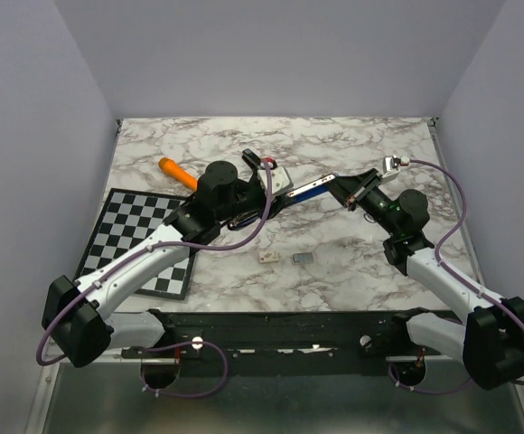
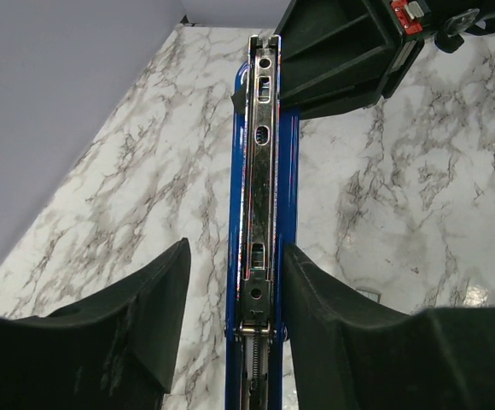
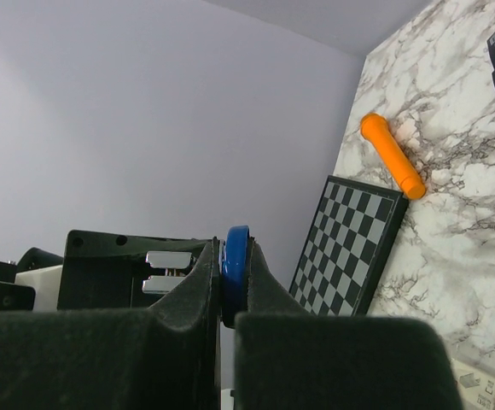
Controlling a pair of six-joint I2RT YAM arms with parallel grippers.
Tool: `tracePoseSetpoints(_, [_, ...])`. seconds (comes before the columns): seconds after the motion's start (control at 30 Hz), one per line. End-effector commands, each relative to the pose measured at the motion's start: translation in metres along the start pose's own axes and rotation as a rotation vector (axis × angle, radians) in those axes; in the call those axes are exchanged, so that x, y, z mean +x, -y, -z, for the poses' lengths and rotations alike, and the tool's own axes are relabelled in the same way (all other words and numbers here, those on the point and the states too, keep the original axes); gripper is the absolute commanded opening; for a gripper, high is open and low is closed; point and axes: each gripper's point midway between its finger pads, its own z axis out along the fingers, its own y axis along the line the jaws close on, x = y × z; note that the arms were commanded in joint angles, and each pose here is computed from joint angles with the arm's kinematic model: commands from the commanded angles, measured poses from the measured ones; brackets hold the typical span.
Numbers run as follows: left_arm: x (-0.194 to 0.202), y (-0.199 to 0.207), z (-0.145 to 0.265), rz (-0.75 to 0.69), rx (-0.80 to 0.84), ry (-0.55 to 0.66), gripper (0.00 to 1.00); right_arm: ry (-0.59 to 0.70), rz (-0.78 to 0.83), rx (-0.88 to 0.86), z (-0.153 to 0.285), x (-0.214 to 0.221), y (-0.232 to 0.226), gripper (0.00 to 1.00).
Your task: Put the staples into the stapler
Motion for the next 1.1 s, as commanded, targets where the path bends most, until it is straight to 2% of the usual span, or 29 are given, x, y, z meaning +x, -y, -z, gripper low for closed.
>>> tracePoseSetpoints(0.0, [-0.011, 0.005, -0.004, -0.010, 0.053, 0.026, 0.52, 0.014, 0.018, -0.100, 0.003, -0.004, -0.027, 0.01])
tracePoseSetpoints(0.07, [-0.011, 0.006, -0.005, -0.004, 0.061, 0.024, 0.49, 0.016, 0.018, -0.102, 0.004, -0.005, -0.027, 0.01])
tracePoseSetpoints(0.27, [-0.006, 0.009, -0.008, 0.021, 0.075, 0.010, 0.46, 0.011, 0.011, -0.103, 0.003, -0.004, -0.027, 0.01])
tracePoseSetpoints(0.5, [-0.001, 0.008, -0.011, 0.032, 0.072, -0.009, 0.38, 0.005, 0.008, -0.110, 0.002, -0.003, -0.027, 0.01])
tracePoseSetpoints(0.6, [-0.001, 0.007, -0.012, 0.037, 0.069, -0.013, 0.29, -0.003, 0.006, -0.112, 0.001, -0.002, -0.027, 0.01])
tracePoseSetpoints(0.63, [0.000, 0.007, -0.013, 0.037, 0.068, -0.015, 0.21, -0.004, 0.003, -0.109, 0.001, -0.002, -0.026, 0.01])
tracePoseSetpoints(0.7, [0.002, 0.007, -0.013, 0.039, 0.067, -0.021, 0.12, -0.007, -0.001, -0.104, 0.002, -0.001, -0.023, 0.01])
tracePoseSetpoints(0.73, [0.004, 0.007, -0.013, 0.044, 0.064, -0.025, 0.03, -0.009, -0.001, -0.102, 0.002, 0.000, -0.022, 0.01])
tracePoseSetpoints(0.77, [0.006, 0.005, -0.013, 0.044, 0.049, -0.031, 0.00, -0.011, -0.002, -0.100, 0.003, 0.001, -0.021, 0.01])
tracePoseSetpoints(0.87, [0.010, 0.001, -0.011, 0.053, 0.029, -0.040, 0.00, -0.012, -0.007, -0.077, 0.005, 0.004, -0.013, 0.02])
tracePoseSetpoints(1.07, [0.024, -0.017, -0.001, 0.101, -0.030, -0.060, 0.00, 0.019, -0.001, -0.023, 0.013, 0.005, 0.004, 0.24])
